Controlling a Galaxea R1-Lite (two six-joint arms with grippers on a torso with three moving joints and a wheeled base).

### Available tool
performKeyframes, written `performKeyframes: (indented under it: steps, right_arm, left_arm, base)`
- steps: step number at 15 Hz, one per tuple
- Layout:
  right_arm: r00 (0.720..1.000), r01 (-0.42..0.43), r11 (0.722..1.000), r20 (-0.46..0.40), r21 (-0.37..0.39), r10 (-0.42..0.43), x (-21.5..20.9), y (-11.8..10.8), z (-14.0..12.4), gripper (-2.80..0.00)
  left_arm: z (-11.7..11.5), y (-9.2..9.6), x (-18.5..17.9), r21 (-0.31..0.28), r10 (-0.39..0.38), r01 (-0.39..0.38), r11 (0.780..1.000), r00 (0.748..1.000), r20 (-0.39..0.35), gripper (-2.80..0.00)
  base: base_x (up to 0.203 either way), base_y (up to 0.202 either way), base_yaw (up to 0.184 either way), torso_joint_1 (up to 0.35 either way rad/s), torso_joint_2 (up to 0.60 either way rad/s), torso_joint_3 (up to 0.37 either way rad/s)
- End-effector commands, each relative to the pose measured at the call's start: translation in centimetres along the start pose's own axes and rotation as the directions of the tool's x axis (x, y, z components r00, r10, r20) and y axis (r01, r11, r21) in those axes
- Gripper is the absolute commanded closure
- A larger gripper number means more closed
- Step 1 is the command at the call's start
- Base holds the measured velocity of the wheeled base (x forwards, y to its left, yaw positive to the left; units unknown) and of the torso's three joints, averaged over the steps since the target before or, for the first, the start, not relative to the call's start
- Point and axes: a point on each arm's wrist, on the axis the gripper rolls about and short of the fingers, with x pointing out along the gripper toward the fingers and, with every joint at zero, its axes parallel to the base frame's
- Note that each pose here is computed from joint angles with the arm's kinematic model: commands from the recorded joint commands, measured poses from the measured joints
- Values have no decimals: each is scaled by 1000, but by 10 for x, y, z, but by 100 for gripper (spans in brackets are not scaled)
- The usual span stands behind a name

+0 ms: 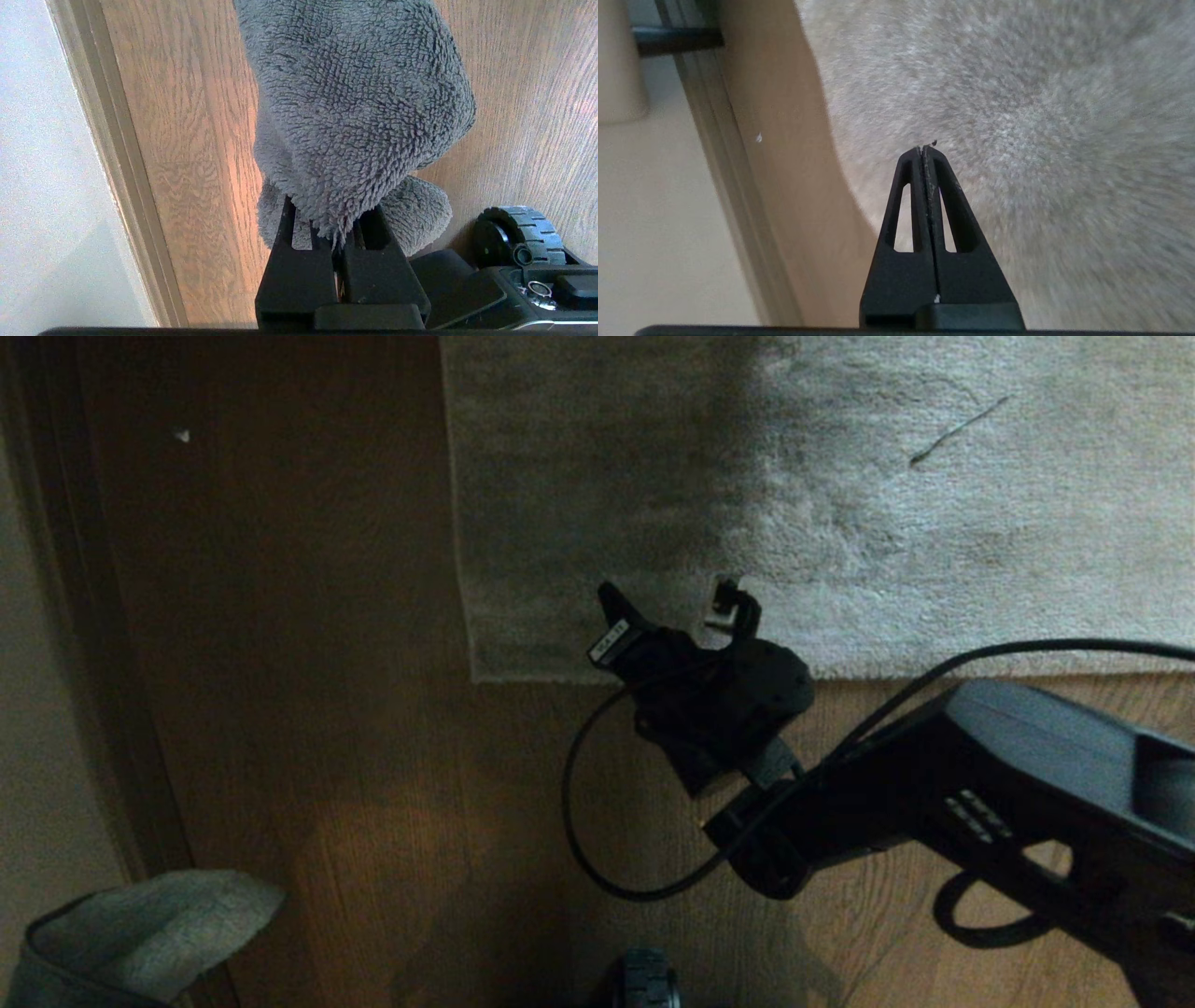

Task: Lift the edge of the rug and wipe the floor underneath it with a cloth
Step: Lay down the carpet, then put down the rag

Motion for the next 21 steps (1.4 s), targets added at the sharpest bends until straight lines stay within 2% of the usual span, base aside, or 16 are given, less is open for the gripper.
performKeyframes:
  steps: [1,3,5,6,7,8,10,13,14,16,18,21]
  right_arm:
    - [1000,-5,1000,-18,1,5,-21,24,42,0]
    - [992,43,997,-114,-67,-51,-54,27,59,0]
    - [979,90,983,-165,-159,-116,-92,25,86,0]
    - [972,121,971,-174,-207,-158,-109,18,98,0]
    - [959,174,946,-174,-273,-226,-127,5,113,0]
    - [940,248,905,-142,-345,-311,-146,-13,133,0]
    - [887,388,809,-59,-442,-458,-185,-38,167,0]
    - [791,550,647,83,-527,-606,-248,-48,204,0]
    - [772,577,608,121,-545,-624,-267,-44,212,0]
    - [774,574,580,153,-578,-614,-299,-29,219,0]
    - [781,551,561,144,-618,-608,-327,-15,217,0]
    - [800,496,555,104,-667,-591,-376,4,202,0]
  left_arm:
    - [0,0,0,0,0,0,1000,1000,0,0]
    - [0,0,0,0,0,0,1000,1000,0,0]
    - [0,0,0,0,0,0,1000,1000,0,0]
    - [0,0,0,0,0,0,1000,1000,0,0]
    - [0,0,0,0,0,0,1000,1000,0,0]
    - [0,0,0,0,0,0,1000,1000,0,0]
    - [0,0,0,0,0,0,1000,1000,0,0]
    - [0,0,0,0,0,0,1000,1000,0,0]
    - [0,0,0,0,0,0,1000,1000,0,0]
    - [0,0,0,0,0,0,1000,1000,0,0]
    - [0,0,0,0,0,0,1000,1000,0,0]
    - [0,0,0,0,0,0,1000,1000,0,0]
  base:
    - [0,0,0,0,0,0]
    - [0,0,0,0,0,0]
    - [0,0,0,0,0,0]
    - [0,0,0,0,0,0]
    - [0,0,0,0,0,0]
    - [0,0,0,0,0,0]
    - [0,0,0,0,0,0]
    - [0,0,0,0,0,0]
    - [0,0,0,0,0,0]
    - [0,0,0,0,0,0]
    - [0,0,0,0,0,0]
    - [0,0,0,0,0,0]
